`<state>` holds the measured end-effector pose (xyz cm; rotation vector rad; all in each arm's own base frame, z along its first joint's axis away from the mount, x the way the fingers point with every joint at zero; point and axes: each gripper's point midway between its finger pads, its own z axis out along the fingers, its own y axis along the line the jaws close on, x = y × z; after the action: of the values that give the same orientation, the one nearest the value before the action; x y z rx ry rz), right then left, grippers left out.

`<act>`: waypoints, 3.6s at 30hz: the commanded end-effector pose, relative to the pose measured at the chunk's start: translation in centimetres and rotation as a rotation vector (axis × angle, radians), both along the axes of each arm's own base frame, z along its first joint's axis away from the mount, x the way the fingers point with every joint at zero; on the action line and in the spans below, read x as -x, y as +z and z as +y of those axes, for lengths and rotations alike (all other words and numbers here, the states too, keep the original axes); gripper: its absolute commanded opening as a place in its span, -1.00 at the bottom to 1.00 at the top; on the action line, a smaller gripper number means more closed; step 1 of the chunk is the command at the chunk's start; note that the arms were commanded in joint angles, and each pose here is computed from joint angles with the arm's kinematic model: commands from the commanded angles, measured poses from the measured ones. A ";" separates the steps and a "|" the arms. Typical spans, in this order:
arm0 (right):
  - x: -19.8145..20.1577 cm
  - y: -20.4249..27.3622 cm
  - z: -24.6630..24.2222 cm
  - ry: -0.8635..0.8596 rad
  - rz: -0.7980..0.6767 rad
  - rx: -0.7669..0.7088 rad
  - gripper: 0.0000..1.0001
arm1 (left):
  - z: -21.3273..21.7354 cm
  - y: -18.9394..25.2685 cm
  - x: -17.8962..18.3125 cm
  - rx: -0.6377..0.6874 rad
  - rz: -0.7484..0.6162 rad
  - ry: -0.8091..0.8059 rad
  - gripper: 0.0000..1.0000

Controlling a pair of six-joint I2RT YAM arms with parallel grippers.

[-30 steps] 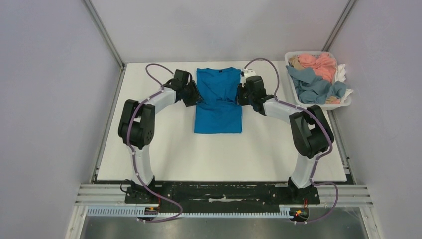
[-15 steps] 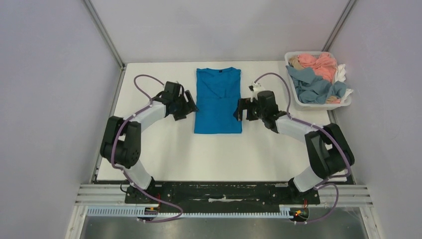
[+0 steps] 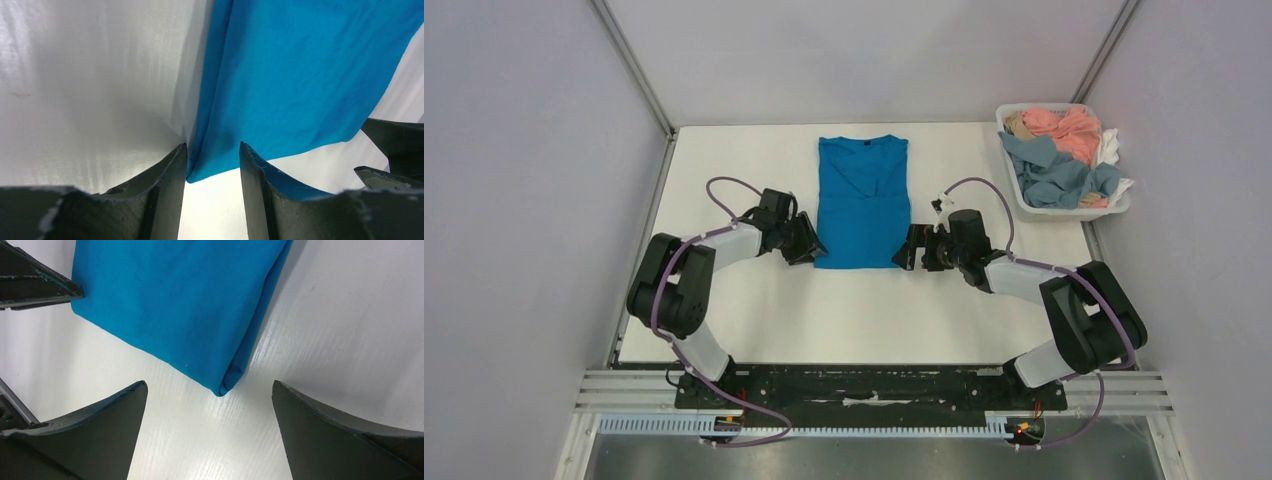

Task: Fold and stack the t-shirts
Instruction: Grab one side of the 2/3 rectangular tshirt with both arms, then fold the long partially folded tshirt into a neat square

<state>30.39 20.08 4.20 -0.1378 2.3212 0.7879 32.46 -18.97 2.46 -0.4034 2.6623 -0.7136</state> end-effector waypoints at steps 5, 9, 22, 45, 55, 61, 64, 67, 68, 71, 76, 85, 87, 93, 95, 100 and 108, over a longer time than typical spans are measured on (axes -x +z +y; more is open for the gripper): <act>-0.2 1.3 0.7 -0.001 -0.025 -0.056 0.96 | 0.7 -2.9 4.0 -0.047 0.105 0.018 -0.11; 0.2 0.9 0.4 -0.005 -0.009 -0.046 0.96 | 1.5 -3.4 4.2 -0.092 0.120 0.036 -0.14; 0.9 -0.2 0.7 0.010 0.031 -0.031 0.75 | 2.6 -3.6 6.1 -0.141 0.151 0.053 -0.19; 1.1 -3.9 0.0 -0.004 0.131 0.079 -0.67 | 1.8 -5.9 5.1 -0.139 0.168 0.054 -0.96; 11.5 -6.6 -1.9 0.071 0.252 0.141 -1.00 | 3.2 -7.3 14.3 -0.199 0.206 0.036 -0.96; 18.8 -7.6 -3.8 0.112 0.317 0.202 -1.00 | 2.9 -7.2 21.2 -0.189 0.208 0.009 -0.96; 21.3 -7.7 -4.3 0.122 0.334 0.164 -1.00 | 3.2 -5.9 22.7 -0.191 0.158 -0.003 -0.96; 22.2 -7.3 -4.2 0.129 0.322 0.110 -1.00 | 1.6 -4.0 23.5 -0.090 0.088 -0.056 -0.95; 22.3 -6.9 -4.1 0.136 0.315 0.097 -1.00 | 1.1 -3.4 23.8 -0.056 0.068 -0.072 -0.95; 22.1 -5.4 -3.5 0.142 0.292 0.061 -1.00 | 0.4 -2.4 24.0 -0.007 0.025 -0.078 -0.95; 20.0 -2.2 -1.8 0.143 0.200 -0.010 -1.00 | -1.1 0.6 22.2 0.031 -0.088 -0.114 -0.95; 13.7 6.7 0.5 0.132 -0.074 0.000 -1.00 | -2.6 8.6 16.8 0.008 -0.335 -0.051 -0.96; 12.0 8.1 0.4 0.086 -0.113 0.040 -1.00 | -2.3 10.5 15.3 -0.037 -0.386 -0.019 -0.96; 6.2 12.6 -0.1 -0.057 -0.220 0.117 -1.00 | -1.5 14.9 9.9 -0.150 -0.488 0.071 -0.96; 3.8 14.0 -0.7 -0.116 -0.260 0.118 -1.00 | -1.3 15.4 8.1 -0.158 -0.491 0.090 -0.95; -0.9 16.1 -0.7 -0.139 -0.310 0.066 -1.00 | 0.5 16.5 3.3 -0.173 -0.499 0.166 -0.95; -5.7 16.4 -0.1 -0.110 -0.294 0.031 -1.00 | 1.0 18.0 -2.9 -0.186 -0.516 0.197 -0.95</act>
<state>32.89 19.91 17.69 -0.1138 2.1455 0.6044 31.96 -18.13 18.17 -0.4120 2.2085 -0.4448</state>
